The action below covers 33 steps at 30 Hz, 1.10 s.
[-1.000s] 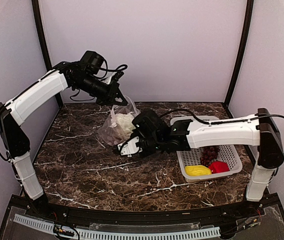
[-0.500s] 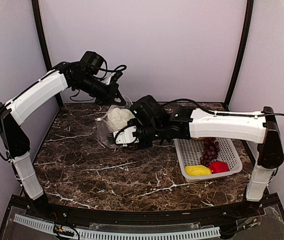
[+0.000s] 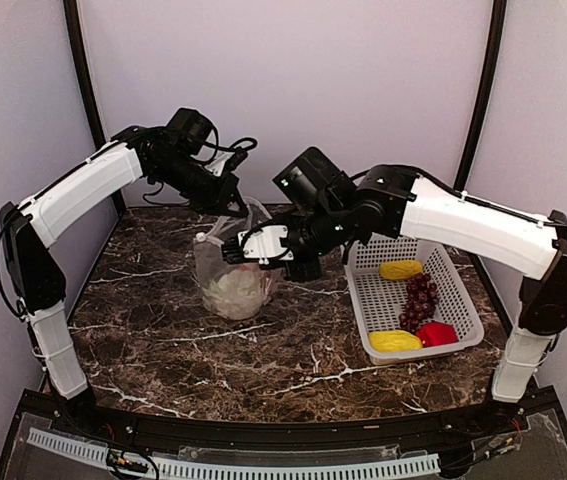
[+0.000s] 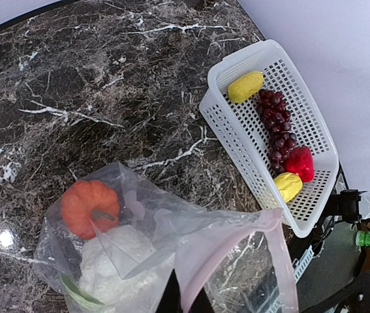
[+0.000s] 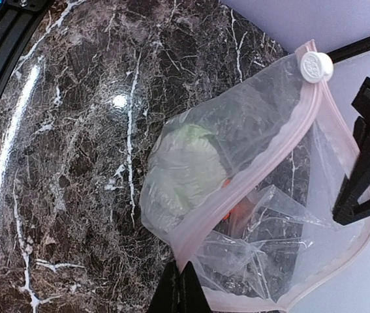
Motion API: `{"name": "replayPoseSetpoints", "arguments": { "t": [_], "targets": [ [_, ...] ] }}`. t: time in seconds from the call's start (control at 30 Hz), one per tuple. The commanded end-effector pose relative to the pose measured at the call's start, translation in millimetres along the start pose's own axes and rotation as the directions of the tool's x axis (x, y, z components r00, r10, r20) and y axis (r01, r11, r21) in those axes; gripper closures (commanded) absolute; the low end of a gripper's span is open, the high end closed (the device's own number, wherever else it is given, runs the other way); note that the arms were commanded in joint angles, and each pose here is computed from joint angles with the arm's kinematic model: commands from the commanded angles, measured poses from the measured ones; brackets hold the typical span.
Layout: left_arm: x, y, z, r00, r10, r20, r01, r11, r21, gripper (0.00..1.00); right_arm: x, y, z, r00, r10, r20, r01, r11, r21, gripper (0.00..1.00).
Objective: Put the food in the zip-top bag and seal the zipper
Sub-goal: Adjust the zipper food storage bag at the center of the board.
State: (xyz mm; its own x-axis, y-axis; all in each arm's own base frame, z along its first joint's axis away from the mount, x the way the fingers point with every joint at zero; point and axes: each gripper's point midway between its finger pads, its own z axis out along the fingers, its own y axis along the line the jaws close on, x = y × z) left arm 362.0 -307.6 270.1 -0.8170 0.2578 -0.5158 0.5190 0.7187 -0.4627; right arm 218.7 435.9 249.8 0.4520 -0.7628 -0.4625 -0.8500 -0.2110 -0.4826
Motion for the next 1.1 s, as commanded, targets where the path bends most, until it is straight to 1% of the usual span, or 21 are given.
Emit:
{"name": "replayPoseSetpoints", "arguments": {
  "t": [0.0, 0.03, 0.07, 0.1, 0.13, 0.23, 0.27, 0.33, 0.37, 0.43, 0.47, 0.53, 0.6, 0.67, 0.77, 0.83, 0.87, 0.93, 1.07],
  "targets": [
    [-4, 5, -8, 0.999, 0.043, -0.002, -0.043, 0.998, -0.043, 0.99, -14, -28, -17, 0.998, 0.031, 0.059, -0.034, 0.998, 0.057, 1.00],
    [-10, 4, -13, 0.998, 0.058, 0.015, -0.057, 0.997, -0.051, 0.99, -14, -35, -19, 0.998, 0.021, 0.057, -0.026, 0.996, 0.085, 1.00],
    [-10, 10, -14, 0.997, 0.074, 0.007, -0.074, 0.993, -0.088, 0.99, -13, -43, -19, 0.999, 0.004, 0.053, -0.010, 0.993, 0.115, 1.00],
    [-19, 7, -22, 0.994, 0.101, 0.033, -0.097, 0.990, -0.106, 0.99, -8, -52, -20, 0.999, -0.012, 0.036, 0.006, 0.988, 0.152, 1.00],
    [-21, 16, -23, 0.992, 0.120, 0.025, -0.115, 0.982, -0.151, 0.99, -4, -62, -20, 0.999, -0.023, 0.028, 0.018, 0.983, 0.183, 1.00],
    [-44, 31, -40, 0.990, 0.099, 0.100, -0.080, 0.980, -0.183, 0.99, 4, -91, -23, 0.999, -0.030, 0.012, 0.026, 0.970, 0.240, 1.00],
    [-47, 34, -40, 0.991, 0.081, 0.105, -0.062, 0.983, -0.174, 0.99, 3, -99, -28, 0.999, -0.031, 0.014, 0.026, 0.967, 0.254, 1.00],
    [-58, 37, -49, 0.987, 0.078, 0.143, -0.052, 0.983, -0.174, 0.99, -1, -105, -39, 0.998, -0.046, 0.038, 0.035, 0.967, 0.253, 1.00],
    [-60, 36, -50, 0.985, 0.081, 0.150, -0.057, 0.985, -0.162, 0.99, -6, -98, -42, 0.995, -0.074, 0.062, 0.058, 0.973, 0.224, 1.00],
    [-62, 24, -40, 0.986, 0.076, 0.145, -0.066, 0.995, -0.072, 0.99, -3, -89, -36, 0.993, -0.110, 0.041, 0.100, 0.977, 0.186, 1.00],
    [-60, 14, -35, 0.989, 0.066, 0.131, -0.067, 0.998, 0.004, 0.99, -1, -94, -34, 0.994, -0.107, 0.019, 0.100, 0.974, 0.204, 1.00],
    [-55, 9, -23, 0.994, 0.038, 0.099, -0.045, 0.996, 0.072, 0.99, 4, -101, -27, 0.994, -0.111, -0.014, 0.111, 0.969, 0.223, 1.00],
    [-54, 12, -15, 0.996, 0.027, 0.089, -0.034, 0.997, 0.073, 0.99, 5, -101, -21, 0.992, -0.122, -0.020, 0.123, 0.967, 0.223, 1.00],
    [-54, 16, -12, 0.995, 0.030, 0.092, -0.035, 0.998, 0.054, 0.99, 2, -105, -20, 0.994, -0.107, -0.007, 0.105, 0.966, 0.237, 1.00],
    [-55, 18, -13, 0.995, 0.035, 0.097, -0.039, 0.998, 0.040, 0.99, -4, -108, -24, 0.997, -0.071, 0.029, 0.062, 0.969, 0.240, 0.79],
    [-57, 18, -15, 0.994, 0.037, 0.103, -0.041, 0.999, 0.035, 0.99, -8, -107, -31, 0.997, -0.045, 0.070, 0.028, 0.974, 0.226, 0.67],
    [-59, 17, -16, 0.993, 0.039, 0.109, -0.043, 0.999, 0.034, 0.99, -10, -106, -35, 0.995, -0.028, 0.091, 0.008, 0.977, 0.213, 0.63],
    [-60, 18, -18, 0.992, 0.041, 0.116, -0.044, 0.999, 0.026, 0.99, -11, -104, -48, 0.989, 0.021, 0.146, -0.046, 0.984, 0.170, 0.57],
    [-64, 17, -22, 0.989, 0.051, 0.136, -0.054, 0.998, 0.017, 0.99, -14, -104, -83, 0.961, 0.104, 0.256, -0.135, 0.985, 0.108, 0.51]
  ]
}}
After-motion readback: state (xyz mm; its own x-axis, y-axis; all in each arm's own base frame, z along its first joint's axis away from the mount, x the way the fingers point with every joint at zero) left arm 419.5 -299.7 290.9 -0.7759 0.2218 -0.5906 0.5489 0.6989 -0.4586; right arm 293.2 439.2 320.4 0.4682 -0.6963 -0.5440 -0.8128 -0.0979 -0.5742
